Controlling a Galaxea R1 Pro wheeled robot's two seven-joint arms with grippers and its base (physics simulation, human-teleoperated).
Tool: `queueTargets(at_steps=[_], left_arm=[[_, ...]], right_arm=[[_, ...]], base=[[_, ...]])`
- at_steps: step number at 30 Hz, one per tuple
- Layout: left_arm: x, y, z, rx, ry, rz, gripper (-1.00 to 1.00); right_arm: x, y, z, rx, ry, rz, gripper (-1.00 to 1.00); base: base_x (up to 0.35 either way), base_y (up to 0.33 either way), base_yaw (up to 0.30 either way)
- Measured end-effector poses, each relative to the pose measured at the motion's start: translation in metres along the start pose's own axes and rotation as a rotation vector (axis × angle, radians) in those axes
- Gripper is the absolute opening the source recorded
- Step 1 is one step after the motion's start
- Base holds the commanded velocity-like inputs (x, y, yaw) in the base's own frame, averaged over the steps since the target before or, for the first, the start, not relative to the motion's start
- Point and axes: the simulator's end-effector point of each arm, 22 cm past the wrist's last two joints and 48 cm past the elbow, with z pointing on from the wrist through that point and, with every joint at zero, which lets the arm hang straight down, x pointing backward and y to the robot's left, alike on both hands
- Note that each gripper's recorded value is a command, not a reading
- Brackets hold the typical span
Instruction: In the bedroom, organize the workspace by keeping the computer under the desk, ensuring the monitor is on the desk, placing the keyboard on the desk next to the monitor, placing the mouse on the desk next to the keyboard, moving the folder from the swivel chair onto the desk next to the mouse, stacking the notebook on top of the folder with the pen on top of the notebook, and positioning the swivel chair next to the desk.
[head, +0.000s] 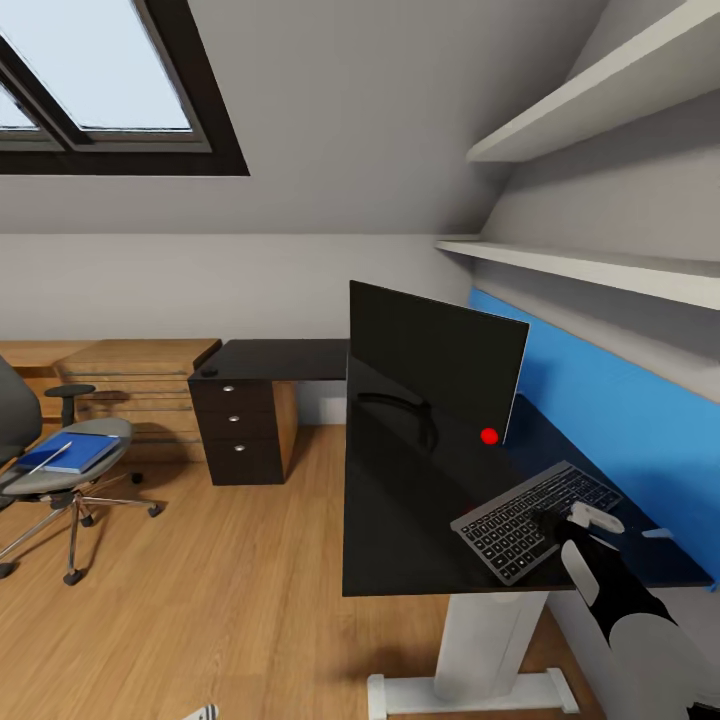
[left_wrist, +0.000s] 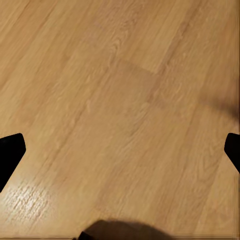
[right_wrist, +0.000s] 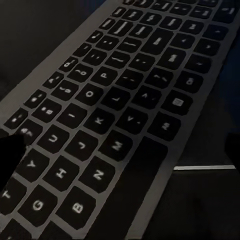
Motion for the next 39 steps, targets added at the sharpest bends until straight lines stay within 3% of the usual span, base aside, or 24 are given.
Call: queueTargets(at_steps=[5, 10, 21, 34, 37, 39], left_arm=[[0.010, -0.014, -0.003, 0.014, 0.012, -0.013, 1.00], [0.015, -0.013, -0.003, 0.010, 0.008, -0.013, 1.00], [0.006, -0.012, -0.004, 0.008, -0.039, -0.028, 1.00], [0.004, -0.012, -0.004, 0.007, -0.053, 0.017, 1.00], [0.004, -0.012, -0.004, 0.007, -0.053, 0.018, 1.00], [0.004, -0.012, -0.004, 0.007, -0.053, 0.018, 1.00]], right_arm=[[0.006, 0.024, -0.001, -0.036, -0.004, -0.017, 1.00], [0.013, 0.041, -0.003, -0.057, -0.013, -0.035, 1.00], [-0.001, 0.042, -0.003, -0.057, -0.077, -0.044, 1.00], [-0.013, 0.044, -0.006, -0.054, -0.109, -0.042, 1.00], [-0.011, 0.038, -0.005, -0.027, -0.106, -0.045, 1.00], [-0.011, 0.023, -0.005, 0.045, -0.104, -0.044, 1.00]], base=[[0.000, 0.000, 0.000], [0.000, 0.000, 0.000], [0.006, 0.000, 0.000], [0.159, 0.000, 0.000], [0.088, 0.000, 0.000], [0.025, 0.000, 0.000]])
